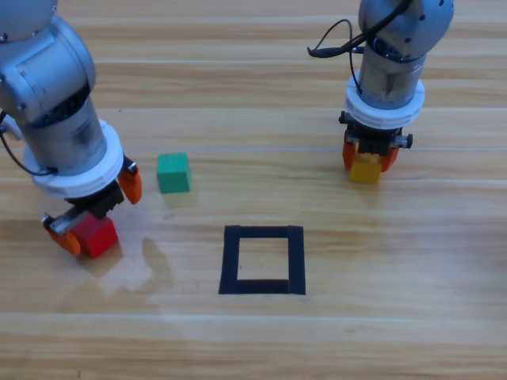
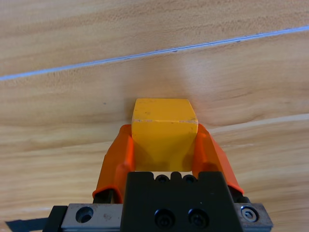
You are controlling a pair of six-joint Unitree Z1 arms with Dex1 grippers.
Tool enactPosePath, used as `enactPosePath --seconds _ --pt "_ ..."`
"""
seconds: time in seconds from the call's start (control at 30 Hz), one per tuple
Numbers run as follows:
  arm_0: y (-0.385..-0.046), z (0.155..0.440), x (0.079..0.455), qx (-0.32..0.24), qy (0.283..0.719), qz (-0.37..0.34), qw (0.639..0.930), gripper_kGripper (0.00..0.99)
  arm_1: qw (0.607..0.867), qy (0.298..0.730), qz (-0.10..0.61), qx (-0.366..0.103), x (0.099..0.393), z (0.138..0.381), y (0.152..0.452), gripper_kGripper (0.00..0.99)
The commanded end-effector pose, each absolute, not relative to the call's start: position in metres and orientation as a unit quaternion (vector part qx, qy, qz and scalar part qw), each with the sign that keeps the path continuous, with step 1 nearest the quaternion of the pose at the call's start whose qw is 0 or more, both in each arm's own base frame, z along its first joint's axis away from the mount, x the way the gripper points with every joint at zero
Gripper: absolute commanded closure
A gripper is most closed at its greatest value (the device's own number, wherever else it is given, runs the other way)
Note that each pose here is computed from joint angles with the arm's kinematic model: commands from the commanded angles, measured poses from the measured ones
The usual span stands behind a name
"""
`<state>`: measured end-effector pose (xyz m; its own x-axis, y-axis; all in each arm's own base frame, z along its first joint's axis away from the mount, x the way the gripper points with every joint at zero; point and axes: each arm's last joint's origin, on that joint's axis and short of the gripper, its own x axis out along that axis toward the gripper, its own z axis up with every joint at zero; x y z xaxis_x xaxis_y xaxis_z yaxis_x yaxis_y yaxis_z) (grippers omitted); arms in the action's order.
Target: Stack the blocks in the rectangular block: red at the bottom, yellow in the middle, green on top
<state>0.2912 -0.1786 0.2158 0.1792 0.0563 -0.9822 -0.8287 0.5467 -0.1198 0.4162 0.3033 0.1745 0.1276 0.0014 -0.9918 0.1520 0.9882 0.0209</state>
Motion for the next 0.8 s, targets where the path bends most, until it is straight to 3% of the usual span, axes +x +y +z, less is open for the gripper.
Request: enactPosePath --seconds 0.03,0.13,0.37,0.57,0.7,0.8 --pt "-0.159 0.197 0.31 -0.367 0.552 0.355 0.659 0.027 0.747 0.664 -0.017 -0.009 0.411 0.188 0.279 0.709" --pt "-0.155 0.194 0.314 -0.368 0.555 0.356 0.656 0.024 0.75 0.66 -0.002 -0.038 0.393 0.205 0.275 0.72" --pt "-0.148 0.185 0.313 -0.369 0.563 0.364 0.644 0.016 0.754 0.654 0.026 -0.054 0.342 0.255 0.257 0.718" --pt "-0.149 0.177 0.312 -0.364 0.569 0.367 0.639 0.05 0.747 0.661 0.059 -0.037 0.325 0.267 0.267 0.718" --pt "-0.147 0.173 0.307 -0.359 0.573 0.362 0.641 0.129 0.751 0.657 0.069 -0.031 0.313 0.276 0.274 0.718" --pt "-0.146 0.175 0.307 -0.354 0.575 0.355 0.646 0.264 0.748 0.659 0.065 -0.035 0.312 0.272 0.275 0.718"
